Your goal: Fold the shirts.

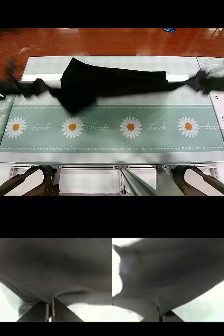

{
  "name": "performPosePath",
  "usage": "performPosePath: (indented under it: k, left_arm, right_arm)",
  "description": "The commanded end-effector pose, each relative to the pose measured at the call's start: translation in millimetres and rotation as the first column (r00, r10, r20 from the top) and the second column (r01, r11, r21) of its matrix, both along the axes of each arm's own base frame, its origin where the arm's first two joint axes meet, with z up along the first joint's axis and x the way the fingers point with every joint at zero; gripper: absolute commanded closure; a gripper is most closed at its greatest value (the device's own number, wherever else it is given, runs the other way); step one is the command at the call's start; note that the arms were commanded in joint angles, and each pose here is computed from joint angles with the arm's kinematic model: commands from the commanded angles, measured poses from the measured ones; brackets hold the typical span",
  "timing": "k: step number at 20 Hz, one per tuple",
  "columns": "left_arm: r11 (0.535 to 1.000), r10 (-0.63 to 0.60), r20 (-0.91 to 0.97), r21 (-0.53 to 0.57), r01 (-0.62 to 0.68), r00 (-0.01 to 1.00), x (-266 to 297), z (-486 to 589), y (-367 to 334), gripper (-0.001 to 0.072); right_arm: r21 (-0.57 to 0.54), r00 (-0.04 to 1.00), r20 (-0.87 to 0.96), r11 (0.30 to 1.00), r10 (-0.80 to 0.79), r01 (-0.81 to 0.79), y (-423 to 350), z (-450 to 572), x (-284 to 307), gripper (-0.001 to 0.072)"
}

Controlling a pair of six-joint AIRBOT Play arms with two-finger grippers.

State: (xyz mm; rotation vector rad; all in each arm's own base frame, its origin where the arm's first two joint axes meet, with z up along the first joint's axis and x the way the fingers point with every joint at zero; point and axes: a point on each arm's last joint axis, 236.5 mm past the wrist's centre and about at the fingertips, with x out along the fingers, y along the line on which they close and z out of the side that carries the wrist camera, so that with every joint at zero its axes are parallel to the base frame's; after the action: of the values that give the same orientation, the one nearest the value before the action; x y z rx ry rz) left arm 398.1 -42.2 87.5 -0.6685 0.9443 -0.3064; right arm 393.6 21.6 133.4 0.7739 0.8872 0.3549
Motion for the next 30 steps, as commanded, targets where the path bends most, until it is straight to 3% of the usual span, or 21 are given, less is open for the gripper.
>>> performPosePath:
  k: [1, 6, 10, 14, 15, 17, 20, 23, 27, 30]
  left_arm:
    - [0.997, -0.043, 0.453, 0.081, 0.006, 0.890, 18, 195, -6, 0.0687]
    - [0.944, -0.118, 0.755, 0.287, -0.163, 0.645, -55, 364, -5, 0.0688]
    - [0.831, -0.108, 0.831, 0.377, -0.410, 0.546, -140, 415, 16, 0.0688]
    - [0.700, -0.090, 0.857, 0.417, -0.579, 0.508, -215, 427, 36, 0.0688]
    - [0.695, -0.060, 0.865, 0.395, -0.602, 0.498, -228, 427, 39, 0.0687]
    - [0.704, -0.045, 0.852, 0.398, -0.589, 0.521, -230, 415, 38, 0.0688]
    - [0.735, 0.017, 0.769, 0.423, -0.529, 0.639, -189, 365, 50, 0.0688]
    - [0.824, 0.076, 0.599, 0.413, -0.389, 0.797, -118, 282, 54, 0.0687]
    - [0.936, 0.082, 0.382, 0.288, -0.203, 0.920, -20, 171, 43, 0.0688]
    - [0.962, 0.064, 0.229, 0.246, -0.121, 0.971, 49, 83, 32, 0.0687]
  right_arm:
    - [-0.187, 0.951, 0.309, 0.982, 0.031, 0.028, -3, 154, 5, 0.0689]
    - [-0.368, 0.827, 0.560, 0.911, 0.057, 0.186, 8, 267, -70, 0.0688]
    - [-0.475, 0.778, 0.627, 0.808, 0.032, 0.349, 6, 294, -147, 0.0688]
    - [-0.509, 0.769, 0.639, 0.759, 0.017, 0.406, 12, 295, -198, 0.0688]
    - [-0.513, 0.775, 0.632, 0.754, 0.009, 0.410, 12, 293, -204, 0.0688]
    - [-0.519, 0.795, 0.607, 0.756, -0.002, 0.399, 10, 285, -203, 0.0689]
    - [-0.504, 0.844, 0.537, 0.797, -0.013, 0.333, 7, 260, -179, 0.0689]
    - [-0.469, 0.912, 0.410, 0.863, 0.025, 0.187, 9, 211, -137, 0.0689]
    - [-0.341, 0.967, 0.247, 0.940, 0.069, 0.020, 3, 129, -61, 0.0689]
    - [-0.243, 0.989, 0.135, 0.969, 0.067, -0.032, -11, 62, -1, 0.0689]
